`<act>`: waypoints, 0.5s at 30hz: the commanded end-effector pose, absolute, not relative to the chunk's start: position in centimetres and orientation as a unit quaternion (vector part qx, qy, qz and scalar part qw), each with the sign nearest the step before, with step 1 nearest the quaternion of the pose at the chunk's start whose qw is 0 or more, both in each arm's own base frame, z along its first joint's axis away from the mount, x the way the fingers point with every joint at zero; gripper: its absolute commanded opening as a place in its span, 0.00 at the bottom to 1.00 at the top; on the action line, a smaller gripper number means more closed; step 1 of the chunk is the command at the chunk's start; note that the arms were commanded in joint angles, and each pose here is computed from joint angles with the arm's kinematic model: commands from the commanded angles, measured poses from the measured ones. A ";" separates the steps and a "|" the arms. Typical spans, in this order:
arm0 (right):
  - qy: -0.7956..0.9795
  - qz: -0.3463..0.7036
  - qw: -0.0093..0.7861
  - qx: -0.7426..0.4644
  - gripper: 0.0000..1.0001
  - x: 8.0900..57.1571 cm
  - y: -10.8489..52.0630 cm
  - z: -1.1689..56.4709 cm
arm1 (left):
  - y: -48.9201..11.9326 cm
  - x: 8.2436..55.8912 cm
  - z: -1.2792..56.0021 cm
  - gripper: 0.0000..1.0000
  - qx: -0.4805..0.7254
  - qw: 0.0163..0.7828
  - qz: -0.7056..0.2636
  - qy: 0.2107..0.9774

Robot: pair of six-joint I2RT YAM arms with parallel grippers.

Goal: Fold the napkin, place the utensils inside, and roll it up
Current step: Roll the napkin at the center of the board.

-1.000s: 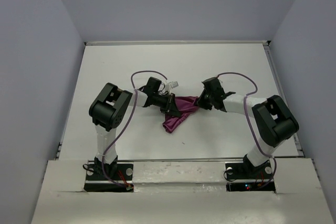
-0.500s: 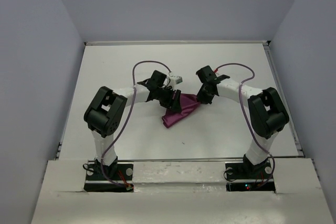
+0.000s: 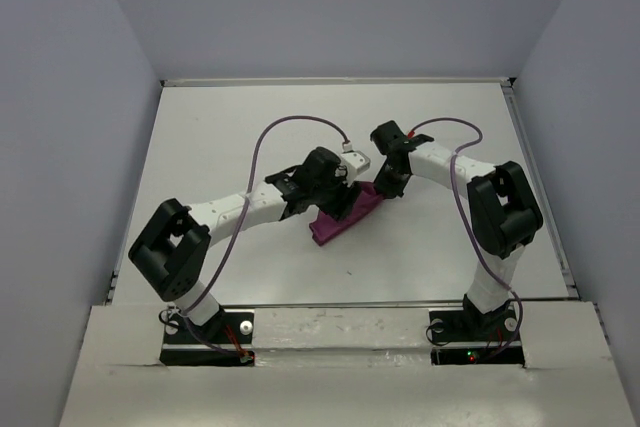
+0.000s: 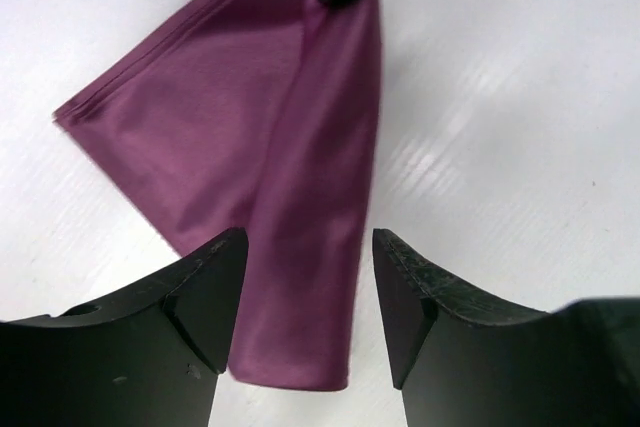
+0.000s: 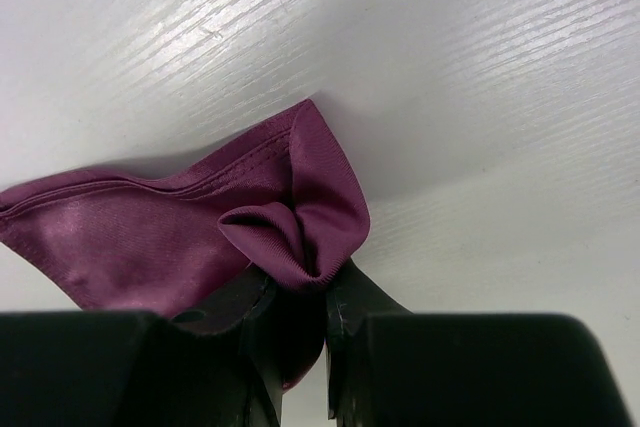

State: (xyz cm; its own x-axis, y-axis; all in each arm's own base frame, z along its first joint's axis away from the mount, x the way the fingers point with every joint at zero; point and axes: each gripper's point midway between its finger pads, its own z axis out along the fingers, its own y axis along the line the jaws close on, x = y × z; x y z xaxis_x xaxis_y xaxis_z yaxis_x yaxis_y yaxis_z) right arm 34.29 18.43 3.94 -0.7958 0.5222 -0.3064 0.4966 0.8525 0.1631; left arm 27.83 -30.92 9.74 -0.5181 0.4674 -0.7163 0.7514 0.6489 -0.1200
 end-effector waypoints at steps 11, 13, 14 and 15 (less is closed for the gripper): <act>0.942 0.058 0.181 0.276 0.01 35.1 19.4 5.5 | -34.0 26.7 7.6 0.67 0.387 0.385 -0.163 0.822; 0.942 0.061 0.182 0.277 0.01 35.2 19.5 5.5 | -34.0 26.9 7.1 0.67 0.384 0.386 -0.156 0.824; 0.942 0.060 0.181 0.276 0.01 35.2 19.5 5.5 | -34.0 27.0 7.0 0.67 0.383 0.389 -0.150 0.825; 0.942 0.060 0.181 0.276 0.01 35.1 19.5 5.4 | -34.0 26.9 6.6 0.67 0.386 0.385 -0.145 0.826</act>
State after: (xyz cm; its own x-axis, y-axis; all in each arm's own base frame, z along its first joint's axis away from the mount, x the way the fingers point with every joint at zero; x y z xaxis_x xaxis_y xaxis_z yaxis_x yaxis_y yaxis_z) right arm 34.11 18.46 4.00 -0.7974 0.5248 -0.2977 0.5000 0.8509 0.1608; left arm 25.83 -33.72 6.34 -0.4327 0.5456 -0.7177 0.7770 0.6294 0.0100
